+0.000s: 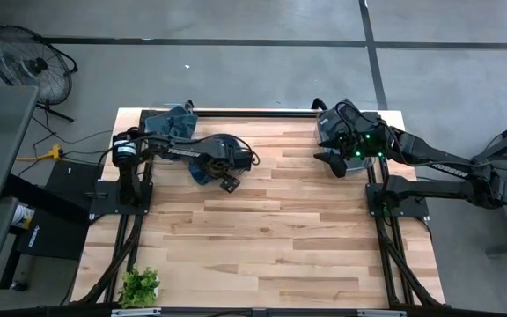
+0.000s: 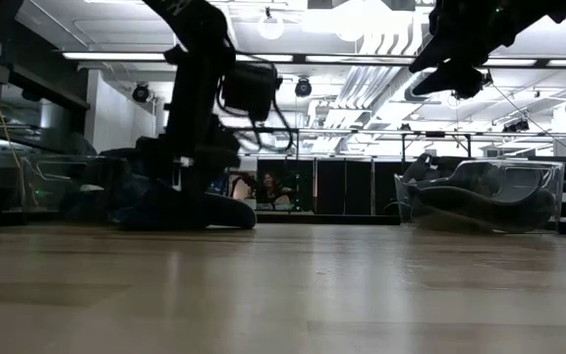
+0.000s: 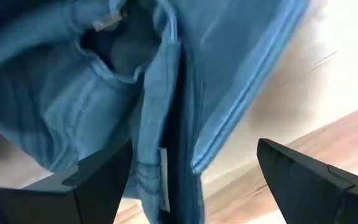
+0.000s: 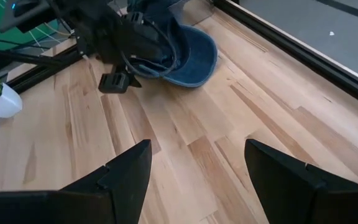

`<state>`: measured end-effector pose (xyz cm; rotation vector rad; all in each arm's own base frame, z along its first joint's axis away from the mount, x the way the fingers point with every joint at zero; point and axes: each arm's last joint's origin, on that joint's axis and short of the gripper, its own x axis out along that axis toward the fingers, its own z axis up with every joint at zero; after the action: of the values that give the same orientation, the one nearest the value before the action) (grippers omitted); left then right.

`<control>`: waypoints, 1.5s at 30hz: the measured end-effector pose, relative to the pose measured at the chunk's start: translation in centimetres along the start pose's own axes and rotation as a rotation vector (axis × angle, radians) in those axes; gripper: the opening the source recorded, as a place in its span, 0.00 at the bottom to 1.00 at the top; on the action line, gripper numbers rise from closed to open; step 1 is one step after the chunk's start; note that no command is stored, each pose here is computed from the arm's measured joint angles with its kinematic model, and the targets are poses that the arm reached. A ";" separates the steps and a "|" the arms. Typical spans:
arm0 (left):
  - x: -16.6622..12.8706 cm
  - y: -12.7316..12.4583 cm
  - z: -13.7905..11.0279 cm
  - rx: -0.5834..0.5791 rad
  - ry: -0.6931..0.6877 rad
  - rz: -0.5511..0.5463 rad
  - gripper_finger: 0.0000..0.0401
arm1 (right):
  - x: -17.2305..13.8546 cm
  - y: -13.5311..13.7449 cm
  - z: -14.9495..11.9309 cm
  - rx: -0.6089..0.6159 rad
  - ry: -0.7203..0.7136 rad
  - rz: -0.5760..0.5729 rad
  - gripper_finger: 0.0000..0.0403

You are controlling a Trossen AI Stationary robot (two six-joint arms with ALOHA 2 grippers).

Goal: Pick & Place hat
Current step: Put the blue cap into the left transparent bin

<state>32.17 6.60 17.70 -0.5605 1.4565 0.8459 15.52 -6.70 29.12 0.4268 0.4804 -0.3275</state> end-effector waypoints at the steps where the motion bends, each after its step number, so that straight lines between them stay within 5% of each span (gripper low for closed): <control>1: 0.3 0.0 -0.1 0.003 0.016 0.011 0.85 | 0.0 0.0 0.0 0.007 -0.001 -0.001 0.62; 12: 0.7 -0.6 0.5 -0.001 -0.029 -0.028 0.78 | 0.0 0.0 0.0 0.013 -0.003 -0.010 0.62; 21: 0.7 -0.6 0.6 -0.038 -0.033 -0.042 0.40 | 0.0 0.0 0.0 -0.052 -0.005 -0.016 0.62; 28: 0.6 -1.5 1.1 -0.092 -0.015 -0.201 0.03 | 0.0 0.0 0.0 -0.057 -0.002 -0.006 0.62; 36: -1.3 -4.5 4.1 -0.229 -0.178 -0.693 0.02 | 0.0 -0.2 -0.7 -0.030 0.077 -0.024 0.62; 40: -2.2 -5.0 5.3 -0.395 -0.290 -0.785 0.07 | -0.1 -0.3 -1.2 -0.022 0.123 -0.038 0.62; 45: -2.6 -5.1 5.6 -0.426 -0.344 -0.808 0.18 | -0.1 -0.4 -1.3 -0.020 0.134 -0.041 0.62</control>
<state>39.86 7.51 19.81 -1.1586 0.6264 0.5499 14.81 -6.40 28.01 0.4213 0.6233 -0.3344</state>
